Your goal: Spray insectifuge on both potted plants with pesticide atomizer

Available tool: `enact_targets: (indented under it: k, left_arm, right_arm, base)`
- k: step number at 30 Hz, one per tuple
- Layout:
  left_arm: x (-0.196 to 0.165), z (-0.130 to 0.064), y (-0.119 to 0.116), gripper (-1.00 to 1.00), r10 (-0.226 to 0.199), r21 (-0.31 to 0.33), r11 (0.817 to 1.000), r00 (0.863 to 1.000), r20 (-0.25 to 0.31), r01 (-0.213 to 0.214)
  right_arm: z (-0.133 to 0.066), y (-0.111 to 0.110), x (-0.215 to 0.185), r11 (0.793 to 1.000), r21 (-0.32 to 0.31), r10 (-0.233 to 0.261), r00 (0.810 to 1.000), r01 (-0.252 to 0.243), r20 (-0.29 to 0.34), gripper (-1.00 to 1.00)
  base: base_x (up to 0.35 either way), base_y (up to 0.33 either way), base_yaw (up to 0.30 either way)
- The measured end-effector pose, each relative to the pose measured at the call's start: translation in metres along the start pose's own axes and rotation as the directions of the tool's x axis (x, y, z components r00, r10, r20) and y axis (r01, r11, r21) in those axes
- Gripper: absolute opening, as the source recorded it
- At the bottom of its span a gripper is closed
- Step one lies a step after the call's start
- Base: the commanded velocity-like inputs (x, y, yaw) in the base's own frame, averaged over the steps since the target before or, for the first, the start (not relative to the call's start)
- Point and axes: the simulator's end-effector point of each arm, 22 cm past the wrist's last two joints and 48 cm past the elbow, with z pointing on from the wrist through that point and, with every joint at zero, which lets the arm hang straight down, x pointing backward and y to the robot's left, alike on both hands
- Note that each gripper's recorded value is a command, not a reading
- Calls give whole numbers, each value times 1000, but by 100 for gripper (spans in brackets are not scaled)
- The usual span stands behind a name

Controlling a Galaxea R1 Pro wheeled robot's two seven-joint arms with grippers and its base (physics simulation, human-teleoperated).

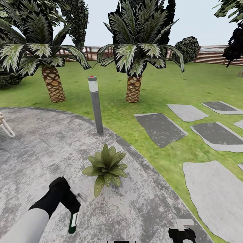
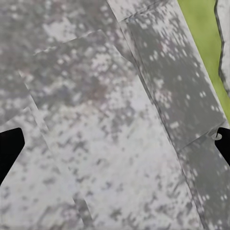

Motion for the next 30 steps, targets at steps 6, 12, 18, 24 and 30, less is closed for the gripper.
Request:
enact_targets:
  k: [6, 12, 18, 24, 30]
  left_arm:
    - [0, -2, 4, -100, -47, 14, 999, 998, 35, 47]
    - [-2, -1, 1, -100, -35, 17, 999, 999, 35, 35]
    - [-3, -1, 0, -100, -36, 20, 999, 999, 37, 35]
    - [-3, -1, 0, -100, -39, 21, 999, 998, 39, 38]
    - [-4, -1, -1, -100, -42, 23, 999, 998, 41, 41]
  right_arm:
    - [0, -2, -5, 1000, 2, 2, 1000, -2, 27, 100]
    - [0, 2, -8, 1000, -2, 10, 999, -10, 35, 100]
    - [0, 2, -7, 1000, -3, 10, 999, -10, 33, 100]
    - [-1, 5, -9, 1000, -5, 11, 999, -11, 35, 100]
    - [-1, 7, -10, 1000, -9, 14, 999, -14, 38, 100]
  base:
    - [0, 0, 0]
    - [-57, 52, -11]
    - [-209, 251, -230]
    - [-113, 290, -141]
    - [-6, 302, -10]
